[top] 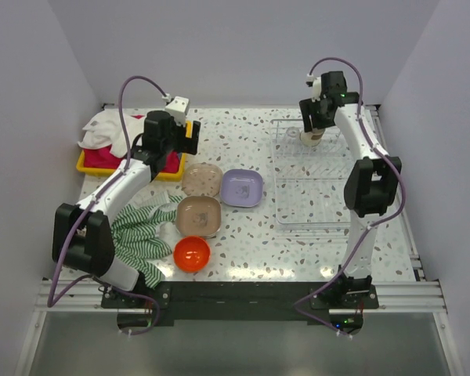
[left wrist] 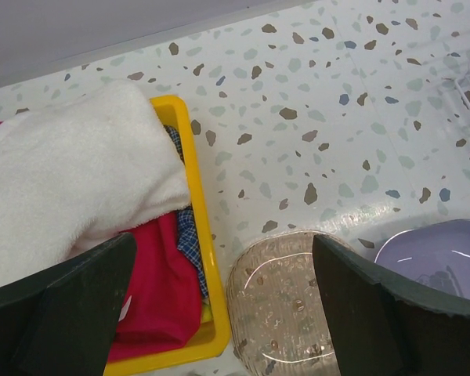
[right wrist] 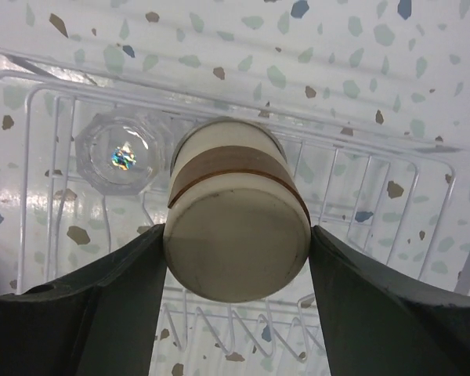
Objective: Load the mixed dishes into the dish rack
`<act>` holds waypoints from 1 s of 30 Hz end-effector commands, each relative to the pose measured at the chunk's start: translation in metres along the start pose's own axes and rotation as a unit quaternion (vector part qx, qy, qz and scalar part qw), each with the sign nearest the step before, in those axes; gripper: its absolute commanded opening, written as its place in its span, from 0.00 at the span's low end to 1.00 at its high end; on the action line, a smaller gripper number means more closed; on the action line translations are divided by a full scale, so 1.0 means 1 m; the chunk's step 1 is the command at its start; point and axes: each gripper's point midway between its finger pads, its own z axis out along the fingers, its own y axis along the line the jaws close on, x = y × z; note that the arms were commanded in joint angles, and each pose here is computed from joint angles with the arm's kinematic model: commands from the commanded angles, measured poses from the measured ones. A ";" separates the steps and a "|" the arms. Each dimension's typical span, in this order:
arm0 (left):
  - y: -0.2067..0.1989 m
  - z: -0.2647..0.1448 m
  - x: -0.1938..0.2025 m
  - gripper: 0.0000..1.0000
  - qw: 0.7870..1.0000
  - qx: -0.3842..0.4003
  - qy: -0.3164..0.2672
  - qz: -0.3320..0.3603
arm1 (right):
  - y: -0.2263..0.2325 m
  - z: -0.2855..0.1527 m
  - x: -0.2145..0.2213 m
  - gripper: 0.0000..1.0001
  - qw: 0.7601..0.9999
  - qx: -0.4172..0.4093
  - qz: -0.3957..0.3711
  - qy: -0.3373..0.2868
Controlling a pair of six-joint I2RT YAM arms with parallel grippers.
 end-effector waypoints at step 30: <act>-0.013 -0.005 -0.008 1.00 0.998 0.039 -0.038 -0.017 | -0.002 0.008 0.038 0.45 0.986 -0.029 -0.084 0.140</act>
